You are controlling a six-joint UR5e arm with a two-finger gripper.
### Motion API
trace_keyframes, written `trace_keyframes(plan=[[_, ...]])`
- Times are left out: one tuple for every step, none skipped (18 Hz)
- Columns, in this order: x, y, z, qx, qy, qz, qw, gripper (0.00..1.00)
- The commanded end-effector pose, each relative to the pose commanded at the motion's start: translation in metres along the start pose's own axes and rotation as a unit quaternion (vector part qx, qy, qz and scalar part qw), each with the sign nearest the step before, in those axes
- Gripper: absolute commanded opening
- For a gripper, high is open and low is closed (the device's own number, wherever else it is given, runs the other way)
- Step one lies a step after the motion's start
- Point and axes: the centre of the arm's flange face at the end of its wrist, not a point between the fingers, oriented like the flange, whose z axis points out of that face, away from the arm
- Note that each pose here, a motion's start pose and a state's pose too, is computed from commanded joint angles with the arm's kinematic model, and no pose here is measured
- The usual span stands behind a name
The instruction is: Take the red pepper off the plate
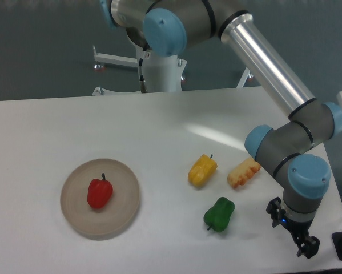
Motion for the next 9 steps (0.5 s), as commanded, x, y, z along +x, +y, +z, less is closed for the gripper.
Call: trace_keyframes(plan=[[0.005,0.0,-0.004,0.001,0.009,-0.016,0.9998,1.0],[0.008,0.0,-0.011,0.002,0.015,-0.028,0.9995,1.0],[0.013,-0.002,-0.017,0.002,0.024,-0.036,0.9991,1.0],[0.023,-0.009,-0.027,0.011,0.04,-0.055,0.9976,1.0],[0.03,-0.016,-0.035,0.021,0.048,-0.078,0.9956,1.0],[0.04,-0.023,-0.046,0.032,0.058,-0.116,0.9911,1.0],[0.05,-0.037,-0.052,0.035,0.065,-0.133,0.9884,1.0],[0.06,-0.052,-0.059,0.035,0.07,-0.147,0.986,1.0],[0.07,-0.059,-0.069,0.034,0.073,-0.167,0.9827,1.0]])
